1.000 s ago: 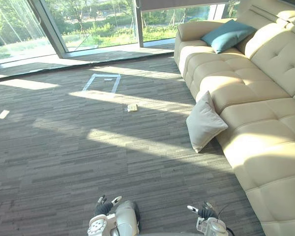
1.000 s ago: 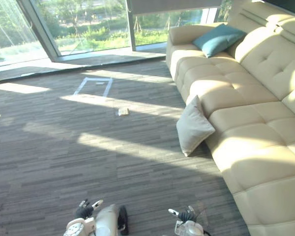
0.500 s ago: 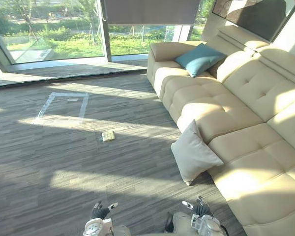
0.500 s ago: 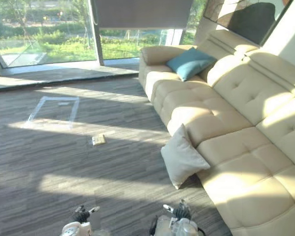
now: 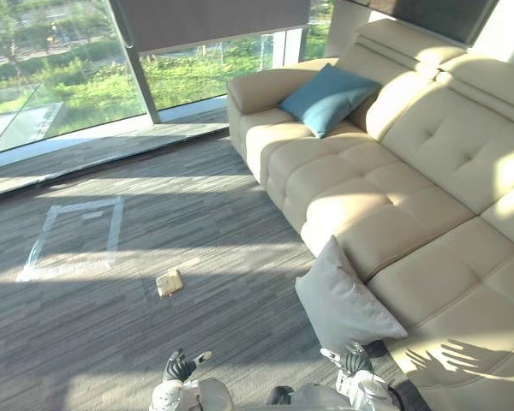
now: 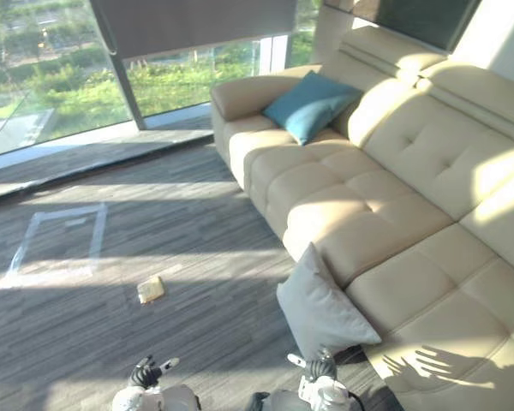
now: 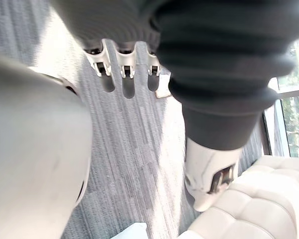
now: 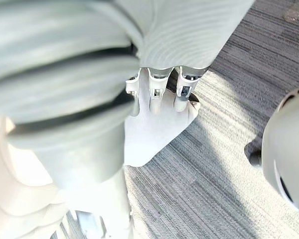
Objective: Pick up cushions and gather them together orderly.
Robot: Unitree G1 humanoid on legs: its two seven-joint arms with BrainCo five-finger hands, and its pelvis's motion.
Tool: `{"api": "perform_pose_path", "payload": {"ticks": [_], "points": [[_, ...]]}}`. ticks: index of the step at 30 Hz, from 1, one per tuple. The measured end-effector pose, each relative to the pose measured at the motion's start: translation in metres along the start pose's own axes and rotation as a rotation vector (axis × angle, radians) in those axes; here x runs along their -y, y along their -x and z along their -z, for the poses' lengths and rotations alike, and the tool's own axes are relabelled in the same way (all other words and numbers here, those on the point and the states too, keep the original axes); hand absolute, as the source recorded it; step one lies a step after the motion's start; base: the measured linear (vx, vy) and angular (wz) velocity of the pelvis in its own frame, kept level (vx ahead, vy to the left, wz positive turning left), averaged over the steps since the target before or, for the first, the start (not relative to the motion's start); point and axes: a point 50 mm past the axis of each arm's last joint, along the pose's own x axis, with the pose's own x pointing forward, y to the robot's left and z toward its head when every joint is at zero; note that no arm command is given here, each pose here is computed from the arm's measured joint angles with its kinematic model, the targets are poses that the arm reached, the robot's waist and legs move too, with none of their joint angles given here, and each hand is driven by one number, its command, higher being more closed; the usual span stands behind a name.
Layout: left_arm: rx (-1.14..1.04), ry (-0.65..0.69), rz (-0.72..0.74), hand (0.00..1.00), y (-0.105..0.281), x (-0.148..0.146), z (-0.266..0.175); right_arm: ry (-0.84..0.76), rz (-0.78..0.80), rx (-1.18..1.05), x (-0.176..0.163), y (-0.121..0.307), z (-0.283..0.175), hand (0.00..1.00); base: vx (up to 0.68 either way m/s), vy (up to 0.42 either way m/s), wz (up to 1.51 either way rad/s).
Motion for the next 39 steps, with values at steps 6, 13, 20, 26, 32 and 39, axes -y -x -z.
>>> {"api": "perform_pose_path", "payload": {"ticks": [6,13,20,26,32,39], "points": [[-0.029,0.012,-0.014,0.00,0.000,0.001,0.006,0.002,-0.013,-0.009,-0.006,0.001,0.003,0.00,0.26,0.313,-1.17],[-0.055,0.004,-0.046,0.00,0.000,-0.013,0.011,-0.035,-0.031,-0.039,-0.008,0.004,0.012,0.00,0.17,0.268,-1.26],[-0.090,-0.075,0.026,0.00,-0.001,0.000,0.016,-0.034,-0.001,-0.014,0.002,-0.002,0.001,0.00,0.11,-0.053,-0.77],[-0.083,-0.108,0.033,0.00,-0.003,-0.003,0.014,-0.024,0.011,-0.020,0.007,-0.003,0.001,0.00,0.09,-0.123,-0.02],[-0.006,-0.065,0.034,0.00,-0.001,0.001,0.001,-0.030,0.029,-0.017,0.012,0.001,0.006,0.00,0.06,-0.123,0.05],[0.003,-0.053,0.027,0.00,-0.002,0.001,-0.002,-0.055,0.035,-0.021,0.007,0.000,0.005,0.00,0.22,0.182,-0.55]]}}
